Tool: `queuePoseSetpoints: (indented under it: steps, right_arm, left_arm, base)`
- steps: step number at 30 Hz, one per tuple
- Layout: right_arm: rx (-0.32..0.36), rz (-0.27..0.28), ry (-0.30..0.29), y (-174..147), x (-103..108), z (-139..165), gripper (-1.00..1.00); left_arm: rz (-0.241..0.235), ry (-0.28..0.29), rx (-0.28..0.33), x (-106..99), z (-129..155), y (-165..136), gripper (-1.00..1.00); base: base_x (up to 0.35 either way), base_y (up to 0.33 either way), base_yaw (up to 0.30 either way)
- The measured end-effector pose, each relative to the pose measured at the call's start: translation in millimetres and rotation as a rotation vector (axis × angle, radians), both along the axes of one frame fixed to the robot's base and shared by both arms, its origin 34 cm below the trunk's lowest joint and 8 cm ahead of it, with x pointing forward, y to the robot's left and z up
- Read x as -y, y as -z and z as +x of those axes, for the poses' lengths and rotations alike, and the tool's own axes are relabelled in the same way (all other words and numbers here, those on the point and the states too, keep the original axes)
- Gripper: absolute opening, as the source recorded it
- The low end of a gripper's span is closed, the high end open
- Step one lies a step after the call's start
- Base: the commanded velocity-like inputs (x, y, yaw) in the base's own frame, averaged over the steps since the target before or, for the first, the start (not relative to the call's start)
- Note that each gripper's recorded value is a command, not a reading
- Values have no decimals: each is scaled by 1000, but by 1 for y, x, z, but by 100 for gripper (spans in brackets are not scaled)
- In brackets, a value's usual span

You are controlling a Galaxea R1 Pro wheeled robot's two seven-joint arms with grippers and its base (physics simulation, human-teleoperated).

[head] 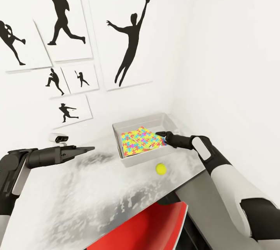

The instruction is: Put all the toys in the child's room - the three board games (two on the bed and one on the table), the two jigsaw puzzles on the table, and the tennis ball on the table - inside the toy box on the table in the child's room.

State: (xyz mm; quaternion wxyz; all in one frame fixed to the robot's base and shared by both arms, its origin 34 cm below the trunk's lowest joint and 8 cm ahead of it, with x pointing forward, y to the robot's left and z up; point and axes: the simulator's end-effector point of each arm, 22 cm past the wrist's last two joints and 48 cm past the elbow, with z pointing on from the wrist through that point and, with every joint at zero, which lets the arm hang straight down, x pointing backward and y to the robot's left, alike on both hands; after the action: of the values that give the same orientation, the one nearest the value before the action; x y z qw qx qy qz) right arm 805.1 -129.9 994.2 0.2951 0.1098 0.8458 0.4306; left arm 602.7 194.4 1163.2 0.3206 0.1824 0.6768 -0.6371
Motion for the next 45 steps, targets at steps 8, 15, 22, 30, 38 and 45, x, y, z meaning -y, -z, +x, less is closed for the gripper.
queuePoseSetpoints:
  steps: [8, 15, 22, 30, 38, 45]
  right_arm:
    - [3, -5, -41, 3, -9, -16, 100]
    - [46, -4, -83, -12, -16, -29, 100]
    - [52, -5, -95, -11, -19, -38, 100]
    - [32, -38, -80, -2, -16, -39, 100]
    - [-26, -146, -29, 21, -2, -37, 100]
    - [-55, -264, -20, 40, 9, -40, 100]
  left_arm:
    - [0, 0, -1, 0, 0, 0, 100]
    - [0, 0, -1, 0, 0, 0, 100]
    - [-1, -2, -1, 0, 0, 0, 100]
    - [-1, -2, -1, -1, 0, 0, 100]
    - [-2, -7, 1, -2, 1, 0, 100]
    - [-2, -7, 1, -2, 1, 0, 100]
  base:
    - [0, 0, 0]
    - [0, 0, 0]
    - [0, 0, 0]
    - [0, 0, 0]
    - [0, 0, 0]
    - [0, 0, 0]
